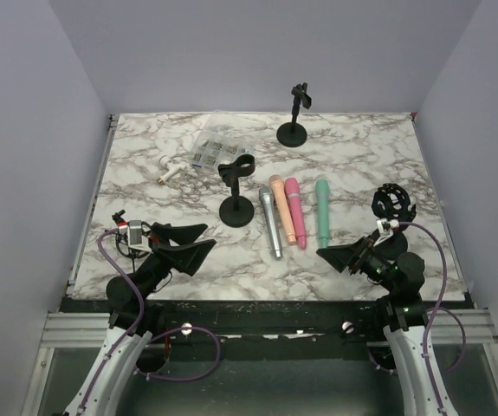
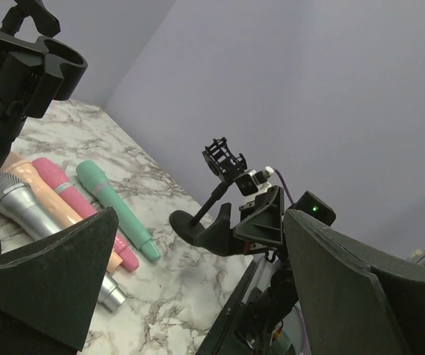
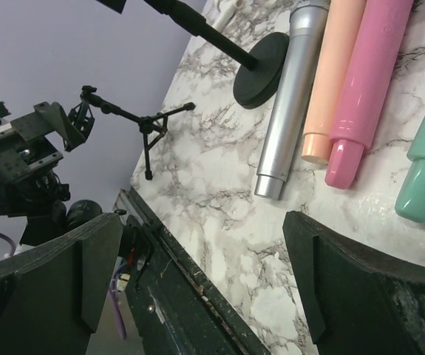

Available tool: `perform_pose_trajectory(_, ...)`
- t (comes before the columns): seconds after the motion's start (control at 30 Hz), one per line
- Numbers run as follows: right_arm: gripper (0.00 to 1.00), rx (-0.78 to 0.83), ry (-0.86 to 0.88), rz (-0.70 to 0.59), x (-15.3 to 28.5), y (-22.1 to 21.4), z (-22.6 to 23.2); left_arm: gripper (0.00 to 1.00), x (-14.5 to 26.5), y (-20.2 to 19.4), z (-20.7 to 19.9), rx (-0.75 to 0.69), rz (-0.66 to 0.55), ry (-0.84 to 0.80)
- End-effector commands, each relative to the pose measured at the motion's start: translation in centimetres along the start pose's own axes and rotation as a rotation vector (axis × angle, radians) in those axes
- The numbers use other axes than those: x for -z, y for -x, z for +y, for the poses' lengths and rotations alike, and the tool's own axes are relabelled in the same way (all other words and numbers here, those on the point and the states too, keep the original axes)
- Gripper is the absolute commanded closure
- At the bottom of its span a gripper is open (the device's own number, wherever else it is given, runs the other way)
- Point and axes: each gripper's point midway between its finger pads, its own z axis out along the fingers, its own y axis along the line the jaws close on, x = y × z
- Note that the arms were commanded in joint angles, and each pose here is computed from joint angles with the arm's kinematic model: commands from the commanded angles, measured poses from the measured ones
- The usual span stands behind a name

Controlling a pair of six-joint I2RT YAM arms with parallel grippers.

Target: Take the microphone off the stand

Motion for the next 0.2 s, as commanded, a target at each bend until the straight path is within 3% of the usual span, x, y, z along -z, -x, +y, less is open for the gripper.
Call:
perform_pose_trajectory(0.0, 0.0, 0.017, -0.036, -0.027, 0.1, 0.6, -0.3, 0.01, 1.4, -1.8, 1.5, -0.017, -0.028, -0.038)
perform_pose_trajectory(0.07, 0.0, 0.026, 0.011, -0.007, 0.0, 0.1, 0.1, 0.01, 1.4, -1.8, 1.5, -0.017, -0.027, -0.038)
perform_pose_trajectory(0.17, 0.0, 0.027, -0.075, -0.049, 0.1, 1.0, -1.0, 0.02, 1.4, -1.7, 1.3, -0.018, -0.026, -0.042)
